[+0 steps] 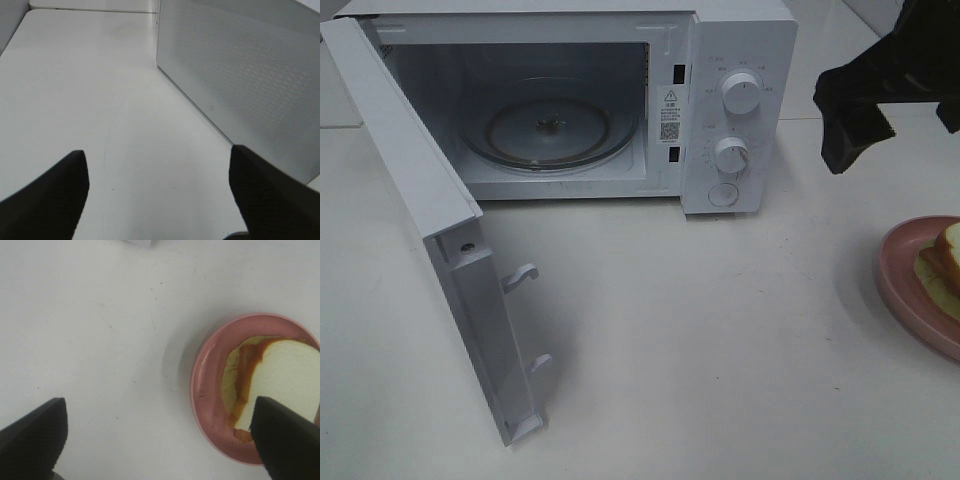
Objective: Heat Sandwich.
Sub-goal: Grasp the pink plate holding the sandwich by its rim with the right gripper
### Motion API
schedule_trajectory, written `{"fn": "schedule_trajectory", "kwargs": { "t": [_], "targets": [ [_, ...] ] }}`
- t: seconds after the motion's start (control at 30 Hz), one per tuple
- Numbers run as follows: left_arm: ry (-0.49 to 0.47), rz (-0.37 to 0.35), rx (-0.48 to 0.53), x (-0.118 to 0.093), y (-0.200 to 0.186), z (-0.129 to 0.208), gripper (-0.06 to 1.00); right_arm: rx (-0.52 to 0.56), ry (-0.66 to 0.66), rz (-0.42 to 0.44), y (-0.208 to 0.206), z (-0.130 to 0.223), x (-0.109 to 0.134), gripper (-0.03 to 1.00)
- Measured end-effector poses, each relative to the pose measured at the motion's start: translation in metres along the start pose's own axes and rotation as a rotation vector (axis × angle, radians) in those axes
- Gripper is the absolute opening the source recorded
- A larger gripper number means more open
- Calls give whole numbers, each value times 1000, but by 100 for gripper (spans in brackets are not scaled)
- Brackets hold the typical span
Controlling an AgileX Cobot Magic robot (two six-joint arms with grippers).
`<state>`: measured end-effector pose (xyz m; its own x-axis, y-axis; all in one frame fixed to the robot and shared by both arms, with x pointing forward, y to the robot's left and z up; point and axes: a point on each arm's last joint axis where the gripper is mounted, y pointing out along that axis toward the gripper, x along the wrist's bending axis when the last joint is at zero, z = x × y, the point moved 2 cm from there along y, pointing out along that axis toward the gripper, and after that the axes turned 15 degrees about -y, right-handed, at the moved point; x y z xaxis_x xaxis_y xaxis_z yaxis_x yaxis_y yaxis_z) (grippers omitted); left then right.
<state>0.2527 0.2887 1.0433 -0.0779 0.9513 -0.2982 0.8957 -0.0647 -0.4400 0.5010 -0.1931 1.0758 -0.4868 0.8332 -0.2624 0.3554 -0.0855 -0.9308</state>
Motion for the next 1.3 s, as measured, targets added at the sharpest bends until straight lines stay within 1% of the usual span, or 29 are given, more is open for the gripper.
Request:
{"fn": "schedule_trajectory", "kwargs": {
  "t": [0.03, 0.07, 0.1, 0.2, 0.23, 0.27, 0.33, 0.37, 0.4, 0.47, 0.53, 0.57, 0.7, 0.9, 1.0, 1.1, 1.3],
  "targets": [
    [0, 0, 0, 0, 0, 0, 71, 7, 5, -6, 1, -2, -1, 96],
    [0, 0, 0, 0, 0, 0, 71, 13, 35, -56, 5, -6, -3, 96],
    [0, 0, 0, 0, 0, 0, 71, 13, 35, -56, 5, -6, -3, 96],
    [0, 0, 0, 0, 0, 0, 71, 17, 93, -161, 12, -9, -15, 96],
    [0, 0, 0, 0, 0, 0, 71, 18, 138, -227, 18, -7, -28, 96],
    [0, 0, 0, 0, 0, 0, 71, 18, 138, -227, 18, -7, -28, 96],
    [0, 0, 0, 0, 0, 0, 71, 15, 184, -283, 25, -5, -39, 96],
    [0, 0, 0, 0, 0, 0, 71, 22, 223, -301, 32, -1, -52, 96],
    [0, 0, 0, 0, 0, 0, 71, 22, 223, -301, 32, -1, -52, 96],
    [0, 0, 0, 0, 0, 0, 71, 29, 246, -298, 37, 1, -60, 96],
    [0, 0, 0, 0, 0, 0, 71, 49, 257, -271, 45, 3, -68, 96],
    [0, 0, 0, 0, 0, 0, 71, 49, 257, -271, 45, 3, -68, 96],
    [0, 0, 0, 0, 0, 0, 71, 92, 285, -228, 60, 4, -72, 95],
    [0, 0, 0, 0, 0, 0, 71, 130, 296, -209, 84, 12, -68, 95],
    [0, 0, 0, 0, 0, 0, 71, 124, 326, -187, 100, 20, -64, 95],
    [0, 0, 0, 0, 0, 0, 71, 110, 330, -163, 111, 26, -61, 95],
    [0, 0, 0, 0, 0, 0, 71, 100, 355, -135, 127, 32, -59, 94]
  ]
}}
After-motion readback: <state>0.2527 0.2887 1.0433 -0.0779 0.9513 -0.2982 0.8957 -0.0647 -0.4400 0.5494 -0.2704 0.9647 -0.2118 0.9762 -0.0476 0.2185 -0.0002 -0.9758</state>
